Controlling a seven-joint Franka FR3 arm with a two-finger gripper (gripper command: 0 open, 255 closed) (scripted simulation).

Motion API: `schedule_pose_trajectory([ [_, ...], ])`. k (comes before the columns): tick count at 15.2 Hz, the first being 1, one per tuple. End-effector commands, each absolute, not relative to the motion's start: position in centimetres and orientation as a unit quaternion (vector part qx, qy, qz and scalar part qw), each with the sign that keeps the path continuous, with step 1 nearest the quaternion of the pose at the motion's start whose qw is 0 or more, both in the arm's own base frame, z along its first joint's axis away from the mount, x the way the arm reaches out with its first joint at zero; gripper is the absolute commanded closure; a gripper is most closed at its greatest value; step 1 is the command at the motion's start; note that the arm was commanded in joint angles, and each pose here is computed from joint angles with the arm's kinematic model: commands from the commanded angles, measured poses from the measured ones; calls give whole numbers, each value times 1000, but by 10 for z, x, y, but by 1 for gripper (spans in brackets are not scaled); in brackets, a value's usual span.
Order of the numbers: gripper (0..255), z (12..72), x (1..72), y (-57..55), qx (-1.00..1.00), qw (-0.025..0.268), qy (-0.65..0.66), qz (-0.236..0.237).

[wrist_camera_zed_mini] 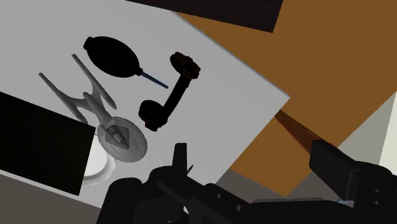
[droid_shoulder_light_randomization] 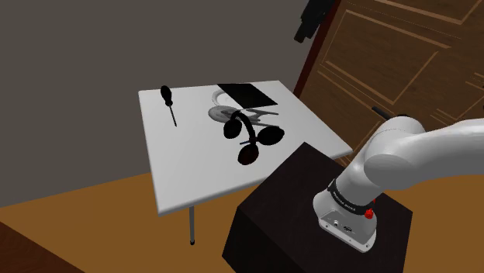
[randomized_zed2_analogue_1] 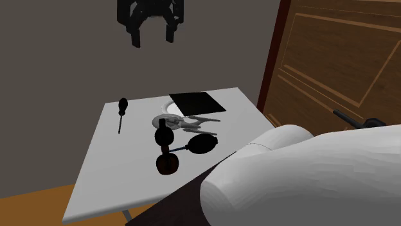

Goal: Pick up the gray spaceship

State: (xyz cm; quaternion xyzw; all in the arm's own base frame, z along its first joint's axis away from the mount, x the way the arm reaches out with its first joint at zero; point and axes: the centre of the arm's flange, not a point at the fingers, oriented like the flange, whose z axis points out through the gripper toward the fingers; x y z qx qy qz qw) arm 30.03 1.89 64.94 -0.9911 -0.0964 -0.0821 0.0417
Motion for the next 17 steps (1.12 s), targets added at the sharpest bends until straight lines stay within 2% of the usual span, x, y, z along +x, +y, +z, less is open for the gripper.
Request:
schedule_pose_trajectory([
  [1,0,649,300,19,-991,42,-96,-82],
  [17,0,456,368,5,-983,-59,-144,-93],
])
